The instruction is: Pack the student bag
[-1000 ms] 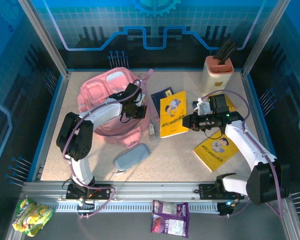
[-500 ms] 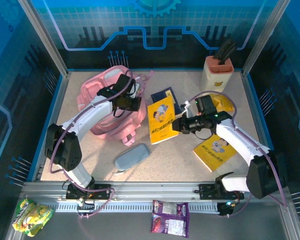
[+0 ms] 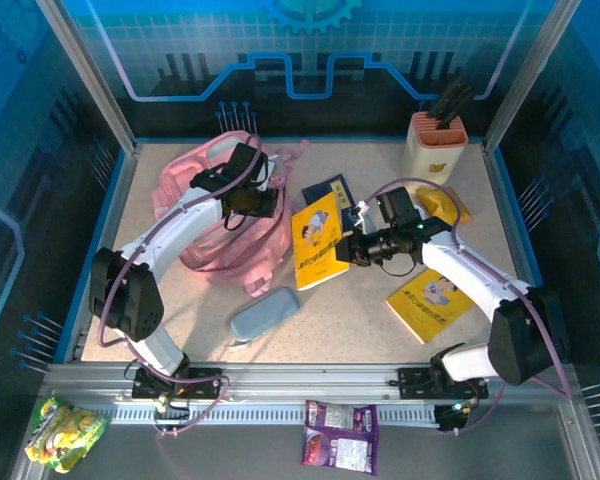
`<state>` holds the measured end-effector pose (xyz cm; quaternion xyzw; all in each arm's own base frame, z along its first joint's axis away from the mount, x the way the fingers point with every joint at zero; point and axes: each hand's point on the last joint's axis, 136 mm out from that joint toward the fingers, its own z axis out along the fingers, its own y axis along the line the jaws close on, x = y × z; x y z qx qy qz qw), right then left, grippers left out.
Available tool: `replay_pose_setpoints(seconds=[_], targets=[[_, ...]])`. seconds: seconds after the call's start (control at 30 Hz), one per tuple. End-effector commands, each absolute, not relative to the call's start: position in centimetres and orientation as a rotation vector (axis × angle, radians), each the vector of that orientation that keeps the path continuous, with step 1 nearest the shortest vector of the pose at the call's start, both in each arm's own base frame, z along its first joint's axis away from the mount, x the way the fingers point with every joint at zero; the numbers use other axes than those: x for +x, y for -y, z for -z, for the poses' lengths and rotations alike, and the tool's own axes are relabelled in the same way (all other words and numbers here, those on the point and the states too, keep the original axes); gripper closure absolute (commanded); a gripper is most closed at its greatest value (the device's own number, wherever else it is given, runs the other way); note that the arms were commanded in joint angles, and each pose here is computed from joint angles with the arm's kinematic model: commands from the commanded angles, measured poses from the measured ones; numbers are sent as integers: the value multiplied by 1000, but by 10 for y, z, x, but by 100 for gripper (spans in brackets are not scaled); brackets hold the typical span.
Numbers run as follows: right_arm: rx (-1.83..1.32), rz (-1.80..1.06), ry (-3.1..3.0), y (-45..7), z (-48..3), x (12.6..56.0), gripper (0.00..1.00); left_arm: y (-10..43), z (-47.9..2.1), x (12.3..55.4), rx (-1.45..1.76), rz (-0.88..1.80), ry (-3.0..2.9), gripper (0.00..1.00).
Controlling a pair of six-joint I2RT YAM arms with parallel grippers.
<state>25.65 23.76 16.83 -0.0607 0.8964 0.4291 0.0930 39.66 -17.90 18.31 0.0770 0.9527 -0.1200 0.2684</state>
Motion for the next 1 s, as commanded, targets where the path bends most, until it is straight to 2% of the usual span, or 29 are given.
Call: replay_pose_setpoints(seconds=[0.0,0.2,0.43,0.53,0.73,0.97], targets=[[-300,-1280,-2532,-241,-202,257,100,176,-208,407,168,327,-2498,100],[-306,-1379,-2523,-258,-207,257,100,167,-253,413,171,310,-2412,100],[-399,-1522,-2464,-318,-205,268,100,165,-298,415,215,303,-2336,100],[-416,-1546,-2481,-339,-193,277,100,161,-314,417,224,278,-2313,100],[-387,-1394,-2540,-357,-151,305,100,157,-341,420,234,257,-2264,100],[-476,-1540,-2359,-399,-193,316,100,158,-331,422,240,255,-2291,100]])
